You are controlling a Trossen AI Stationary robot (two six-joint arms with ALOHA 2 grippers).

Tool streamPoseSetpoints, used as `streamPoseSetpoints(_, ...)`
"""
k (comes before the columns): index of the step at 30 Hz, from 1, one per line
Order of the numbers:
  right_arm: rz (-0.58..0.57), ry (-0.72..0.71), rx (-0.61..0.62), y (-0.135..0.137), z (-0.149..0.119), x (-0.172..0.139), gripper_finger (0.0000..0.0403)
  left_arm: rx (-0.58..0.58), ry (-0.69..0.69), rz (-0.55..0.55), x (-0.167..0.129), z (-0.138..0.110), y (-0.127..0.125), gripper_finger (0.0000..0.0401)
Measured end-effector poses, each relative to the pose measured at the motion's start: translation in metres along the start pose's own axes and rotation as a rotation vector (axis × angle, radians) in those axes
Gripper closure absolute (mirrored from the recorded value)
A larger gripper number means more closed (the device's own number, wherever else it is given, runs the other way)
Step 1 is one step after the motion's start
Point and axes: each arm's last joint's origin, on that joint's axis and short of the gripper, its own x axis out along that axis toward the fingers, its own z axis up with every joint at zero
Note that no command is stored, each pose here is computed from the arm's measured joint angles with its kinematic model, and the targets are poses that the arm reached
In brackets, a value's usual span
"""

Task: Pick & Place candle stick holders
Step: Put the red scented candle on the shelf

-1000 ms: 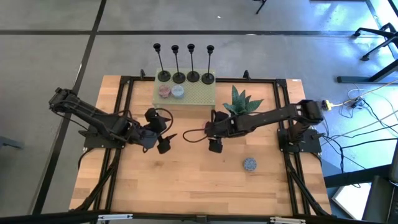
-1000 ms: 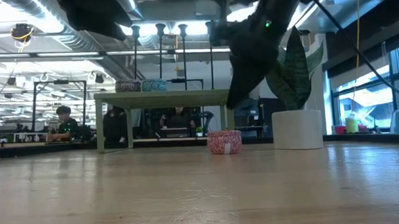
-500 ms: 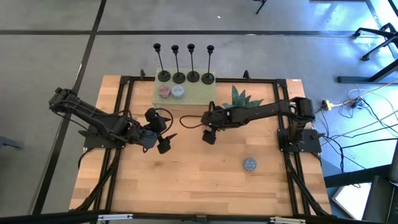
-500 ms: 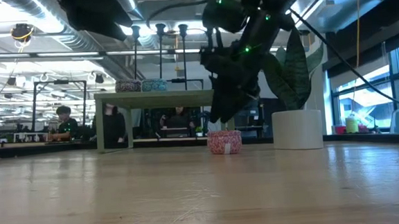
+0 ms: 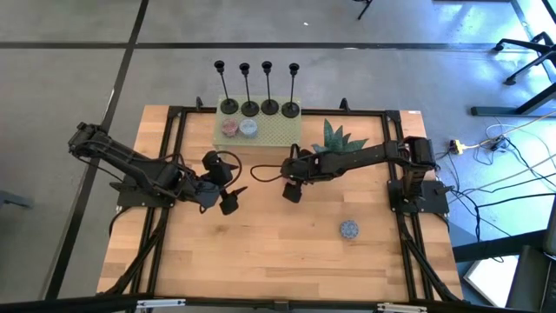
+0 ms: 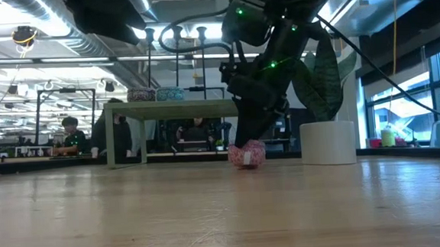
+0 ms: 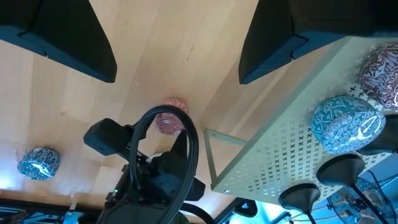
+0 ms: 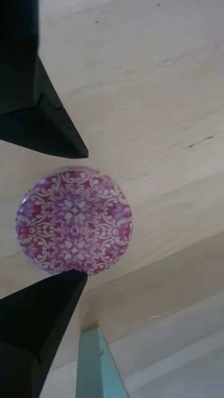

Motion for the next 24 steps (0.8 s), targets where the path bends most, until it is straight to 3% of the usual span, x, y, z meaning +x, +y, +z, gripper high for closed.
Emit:
streamPoseSetpoints(17, -0.04, -0.019, -0.029, -0.0014, 0.001, -0.0041, 0.0088, -0.01, 0.0, 0.0, 0.0, 0.0, 0.0, 0.0065)
streamPoseSetpoints(24, 0.002, 0.009, -0.008, -0.0016, -0.0003, 0.0045, 0.0088, -0.009, 0.0, -0.001, 0.0, 0.0, 0.0, 0.0065)
